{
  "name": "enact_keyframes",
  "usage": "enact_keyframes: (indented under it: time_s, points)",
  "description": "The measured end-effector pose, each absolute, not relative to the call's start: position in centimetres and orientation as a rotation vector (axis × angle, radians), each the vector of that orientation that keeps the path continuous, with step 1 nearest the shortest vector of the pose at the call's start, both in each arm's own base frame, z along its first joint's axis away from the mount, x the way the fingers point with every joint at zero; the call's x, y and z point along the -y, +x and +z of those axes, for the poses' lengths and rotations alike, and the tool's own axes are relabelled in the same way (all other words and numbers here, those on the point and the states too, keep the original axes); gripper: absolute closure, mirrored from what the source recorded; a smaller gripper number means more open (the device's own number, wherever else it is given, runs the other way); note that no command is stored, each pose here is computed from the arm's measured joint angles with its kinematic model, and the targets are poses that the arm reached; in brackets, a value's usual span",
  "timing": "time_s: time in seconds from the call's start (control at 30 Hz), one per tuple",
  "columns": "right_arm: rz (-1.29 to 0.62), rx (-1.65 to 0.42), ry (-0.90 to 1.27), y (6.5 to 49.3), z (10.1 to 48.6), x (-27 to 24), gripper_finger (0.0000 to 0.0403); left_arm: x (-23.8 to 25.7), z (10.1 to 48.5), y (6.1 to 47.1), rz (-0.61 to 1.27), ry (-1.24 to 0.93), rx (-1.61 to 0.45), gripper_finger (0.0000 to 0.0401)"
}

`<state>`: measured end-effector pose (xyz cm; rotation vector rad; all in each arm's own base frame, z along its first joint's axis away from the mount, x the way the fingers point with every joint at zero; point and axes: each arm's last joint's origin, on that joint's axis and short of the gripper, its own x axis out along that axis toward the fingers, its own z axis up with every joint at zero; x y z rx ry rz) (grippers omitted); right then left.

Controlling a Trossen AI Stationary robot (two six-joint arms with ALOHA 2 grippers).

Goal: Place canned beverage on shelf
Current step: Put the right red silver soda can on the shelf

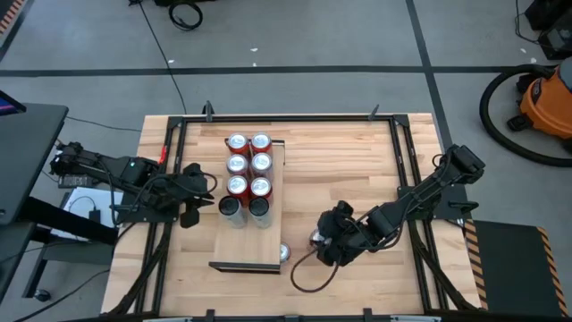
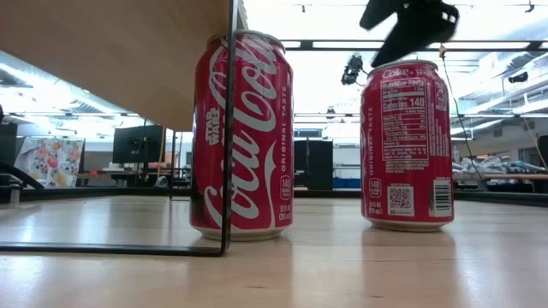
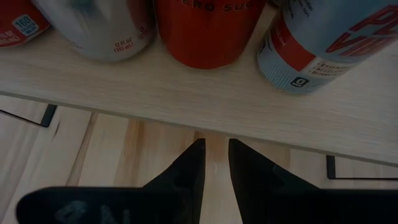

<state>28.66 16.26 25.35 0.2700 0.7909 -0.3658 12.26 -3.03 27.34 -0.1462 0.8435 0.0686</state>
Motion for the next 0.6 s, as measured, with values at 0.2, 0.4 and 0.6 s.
enact_keyframes:
  time_s: [0.2,0.4,0.6]
  points:
    - [-0.425,-0.744,0.324,28.7,24.8,-16.9,0.0057,3.0,27.3,12.3,0.068,-0.146,-0.844,0.0322]
    - [-0.485,-0.769,0.252,29.8,21.2,-18.2,0.006,3.0,27.3,12.3,0.068,-0.145,-0.844,0.0322]
    - [-0.555,-0.735,0.226,29.9,19.2,-19.2,0.006,3.0,27.3,12.2,0.068,-0.145,-0.845,0.0322]
